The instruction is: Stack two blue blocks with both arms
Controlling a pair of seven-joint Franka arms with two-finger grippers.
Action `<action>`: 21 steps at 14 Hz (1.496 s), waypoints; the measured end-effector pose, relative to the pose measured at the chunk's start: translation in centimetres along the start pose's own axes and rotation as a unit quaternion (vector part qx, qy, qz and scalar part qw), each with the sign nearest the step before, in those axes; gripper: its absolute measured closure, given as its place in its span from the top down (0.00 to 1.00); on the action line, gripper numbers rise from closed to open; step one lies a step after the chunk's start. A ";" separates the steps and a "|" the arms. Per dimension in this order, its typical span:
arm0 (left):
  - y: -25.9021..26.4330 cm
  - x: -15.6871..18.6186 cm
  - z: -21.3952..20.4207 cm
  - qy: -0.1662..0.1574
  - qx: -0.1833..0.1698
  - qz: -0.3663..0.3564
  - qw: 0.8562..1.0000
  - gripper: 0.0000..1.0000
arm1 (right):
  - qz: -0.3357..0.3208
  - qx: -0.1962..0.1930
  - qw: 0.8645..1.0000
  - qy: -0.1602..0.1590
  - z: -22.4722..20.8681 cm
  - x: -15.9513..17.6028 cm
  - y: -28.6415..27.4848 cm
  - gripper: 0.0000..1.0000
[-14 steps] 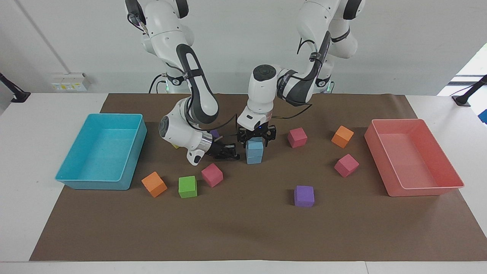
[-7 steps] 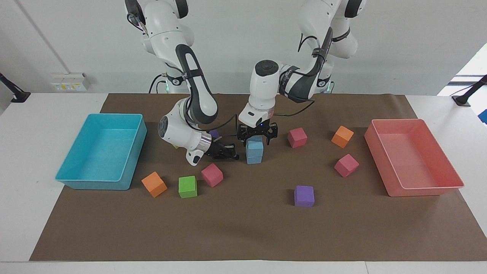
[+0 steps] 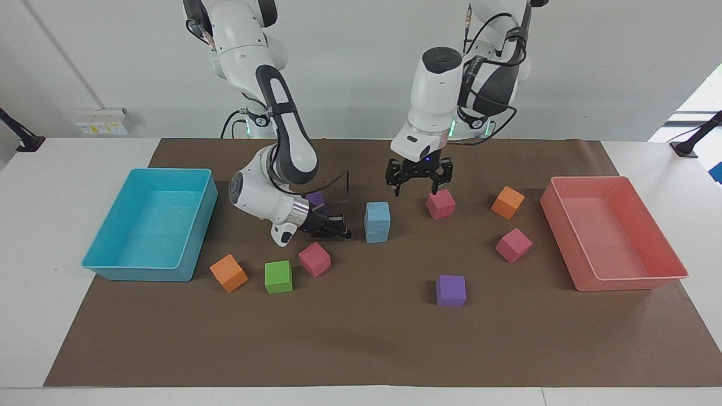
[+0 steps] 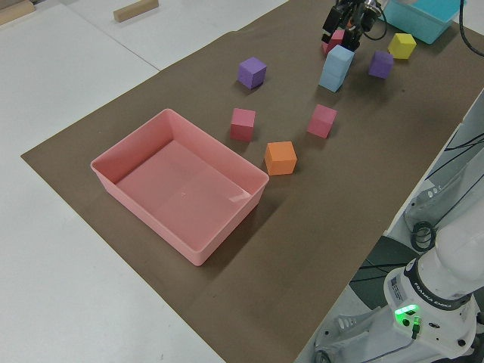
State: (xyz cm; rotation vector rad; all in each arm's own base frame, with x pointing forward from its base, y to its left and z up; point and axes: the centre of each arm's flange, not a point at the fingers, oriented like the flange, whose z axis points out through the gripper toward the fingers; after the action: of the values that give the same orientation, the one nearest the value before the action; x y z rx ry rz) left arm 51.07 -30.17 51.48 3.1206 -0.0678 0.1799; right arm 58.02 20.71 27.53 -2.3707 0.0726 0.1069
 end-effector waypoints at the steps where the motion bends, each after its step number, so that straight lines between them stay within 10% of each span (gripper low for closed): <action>1: -2.7 0.7 -1.2 0.000 0.003 0.011 1.000 1.00 | -0.001 0.004 1.000 -0.002 -0.5 0.0 -0.2 0.01; 7: -17.7 4.0 -7.0 -0.008 -0.003 0.019 1.000 1.00 | -0.007 0.015 1.000 0.013 -3.9 0.1 -1.8 0.01; 11: -23.2 3.5 -12.9 -0.042 -0.019 0.040 0.998 1.00 | -0.001 -0.045 0.999 0.023 -7.7 0.0 -3.4 0.01; 21: -24.3 2.5 -17.7 -0.067 -0.015 0.057 0.996 1.00 | -0.033 -0.213 0.976 0.028 -18.4 0.5 -4.2 1.00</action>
State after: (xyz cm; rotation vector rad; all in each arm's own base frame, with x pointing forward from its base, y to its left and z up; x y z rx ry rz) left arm 52.63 -5.66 69.04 3.0953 -0.2476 -0.0285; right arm 59.89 10.90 43.59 -2.8016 -0.0026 0.0244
